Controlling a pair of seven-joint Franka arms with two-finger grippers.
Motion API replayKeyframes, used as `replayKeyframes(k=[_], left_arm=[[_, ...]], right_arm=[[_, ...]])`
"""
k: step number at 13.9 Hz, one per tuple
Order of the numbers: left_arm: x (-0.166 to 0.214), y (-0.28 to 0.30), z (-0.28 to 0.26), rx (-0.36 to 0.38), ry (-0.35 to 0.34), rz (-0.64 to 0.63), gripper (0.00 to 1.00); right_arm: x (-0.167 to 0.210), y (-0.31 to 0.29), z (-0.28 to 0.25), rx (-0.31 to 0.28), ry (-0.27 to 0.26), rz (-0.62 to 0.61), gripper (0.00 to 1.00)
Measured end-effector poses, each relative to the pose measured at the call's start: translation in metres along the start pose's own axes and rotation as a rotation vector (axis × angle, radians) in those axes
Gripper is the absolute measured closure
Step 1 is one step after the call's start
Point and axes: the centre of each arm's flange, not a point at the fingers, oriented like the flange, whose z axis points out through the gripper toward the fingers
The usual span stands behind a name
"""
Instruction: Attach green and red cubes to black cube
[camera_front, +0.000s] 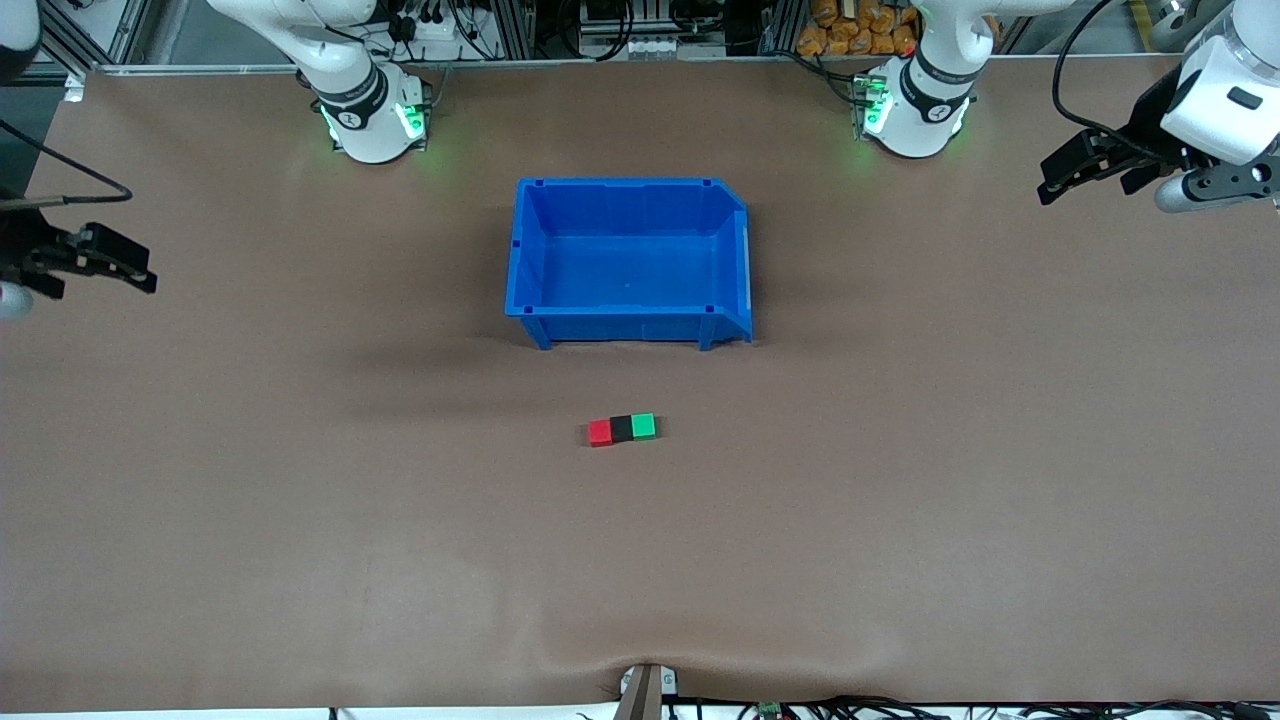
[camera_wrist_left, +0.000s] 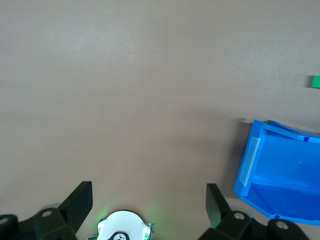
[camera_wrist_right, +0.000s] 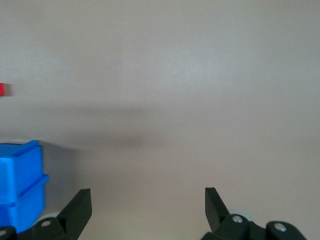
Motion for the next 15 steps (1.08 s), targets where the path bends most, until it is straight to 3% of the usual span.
replayKeyframes(k=[4,12,15], left_arm=[[0.007,-0.005,-0.006,-0.005,0.014,-0.011,0.0],[0.056,-0.001,-0.002,0.037,0.016,-0.014,0.0],[0.055,0.004,-0.006,0.036,0.019,-0.001,0.0]], right_arm=[[-0.022,-0.001,-0.013,0.022,-0.047,0.06,0.0],[-0.031,-0.001,-0.004,0.024,-0.056,0.071,0.0],[-0.029,-0.001,0.004,0.065,-0.055,0.073,0.0]])
